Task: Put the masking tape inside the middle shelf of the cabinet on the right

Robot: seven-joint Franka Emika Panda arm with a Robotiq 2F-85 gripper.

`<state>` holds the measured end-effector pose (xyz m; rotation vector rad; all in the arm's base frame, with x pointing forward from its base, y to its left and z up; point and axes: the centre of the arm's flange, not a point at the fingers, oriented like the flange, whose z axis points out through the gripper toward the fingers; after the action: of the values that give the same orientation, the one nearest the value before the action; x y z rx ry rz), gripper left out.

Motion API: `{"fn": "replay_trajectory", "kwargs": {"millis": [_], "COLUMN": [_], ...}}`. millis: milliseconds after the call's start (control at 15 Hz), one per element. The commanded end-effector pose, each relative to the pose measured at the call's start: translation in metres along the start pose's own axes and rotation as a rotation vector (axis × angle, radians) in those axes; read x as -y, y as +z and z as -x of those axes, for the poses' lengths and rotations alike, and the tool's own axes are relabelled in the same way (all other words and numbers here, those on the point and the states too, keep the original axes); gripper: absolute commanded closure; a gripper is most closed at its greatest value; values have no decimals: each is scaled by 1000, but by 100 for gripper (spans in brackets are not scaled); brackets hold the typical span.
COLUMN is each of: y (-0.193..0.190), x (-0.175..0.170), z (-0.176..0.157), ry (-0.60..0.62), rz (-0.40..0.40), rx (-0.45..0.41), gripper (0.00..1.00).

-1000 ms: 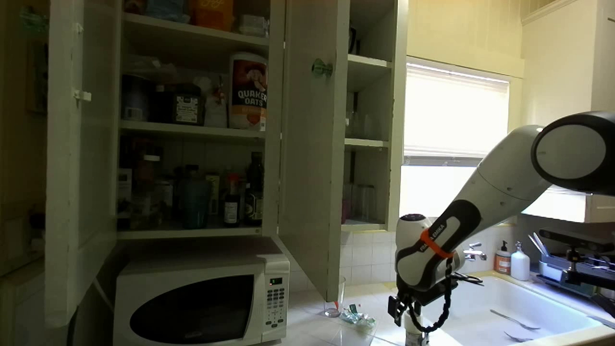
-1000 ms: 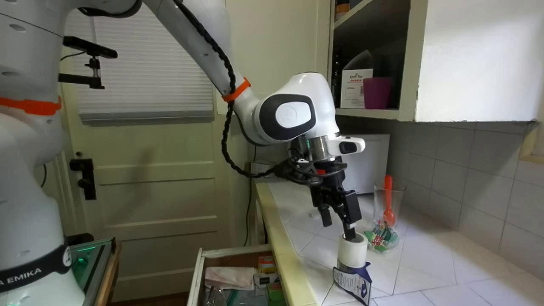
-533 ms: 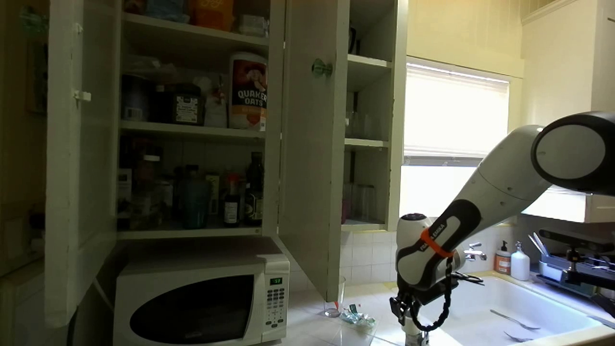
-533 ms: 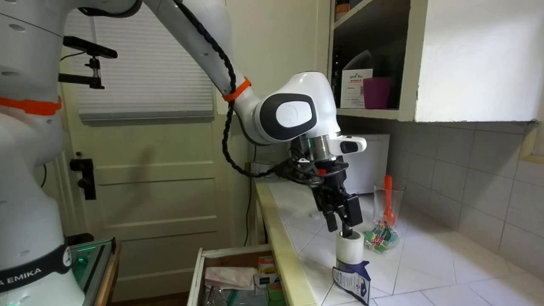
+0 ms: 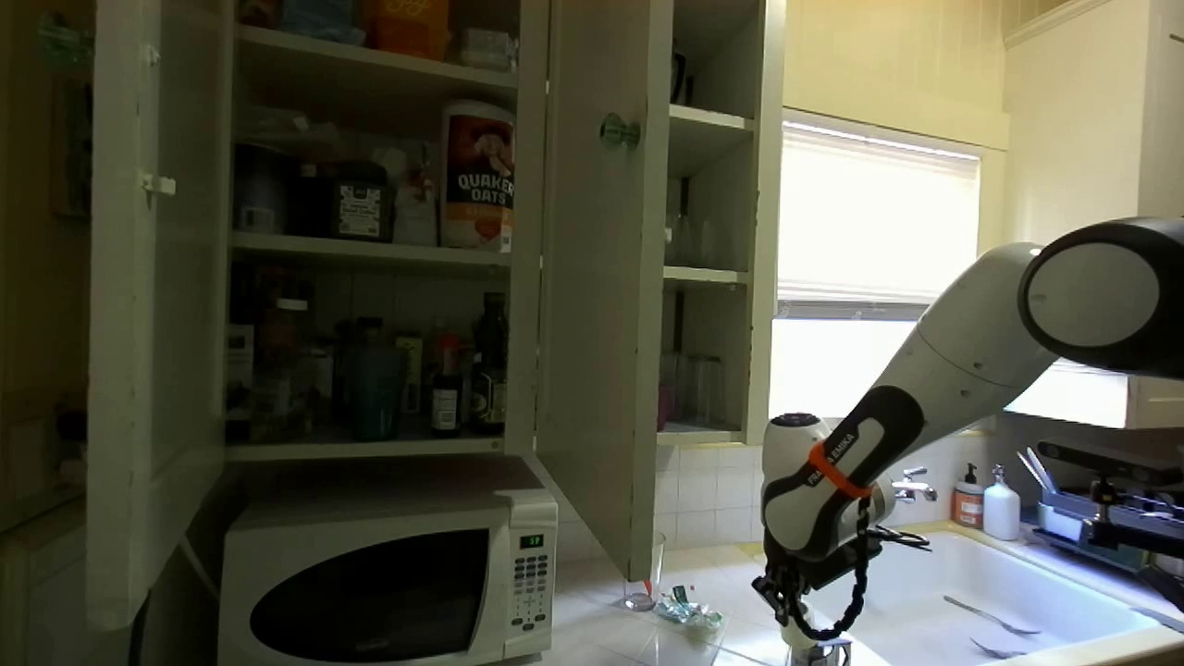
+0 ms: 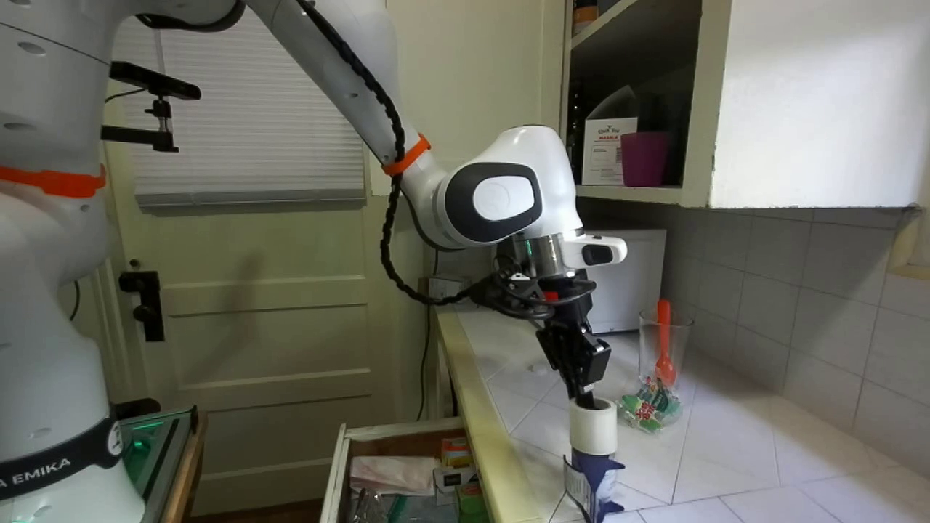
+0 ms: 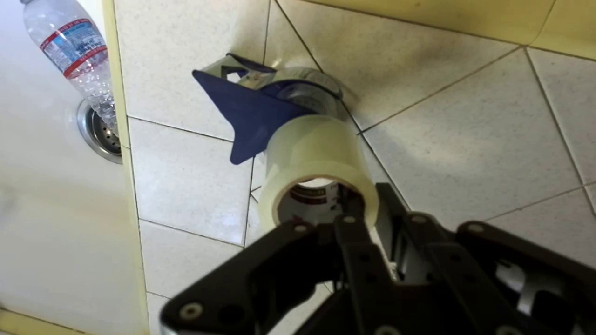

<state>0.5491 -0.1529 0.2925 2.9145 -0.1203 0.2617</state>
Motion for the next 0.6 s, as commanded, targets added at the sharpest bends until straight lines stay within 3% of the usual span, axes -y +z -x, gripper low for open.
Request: {"fn": "replay_trajectory", "kwargs": {"millis": [0, 267, 533], "y": [5, -48, -111], "x": [-1, 14, 44], "z": [3, 13, 12], "ry": [6, -1, -132], "rz": [-3, 48, 40], "rx": [17, -52, -181], "gripper": [96, 96, 96]}}
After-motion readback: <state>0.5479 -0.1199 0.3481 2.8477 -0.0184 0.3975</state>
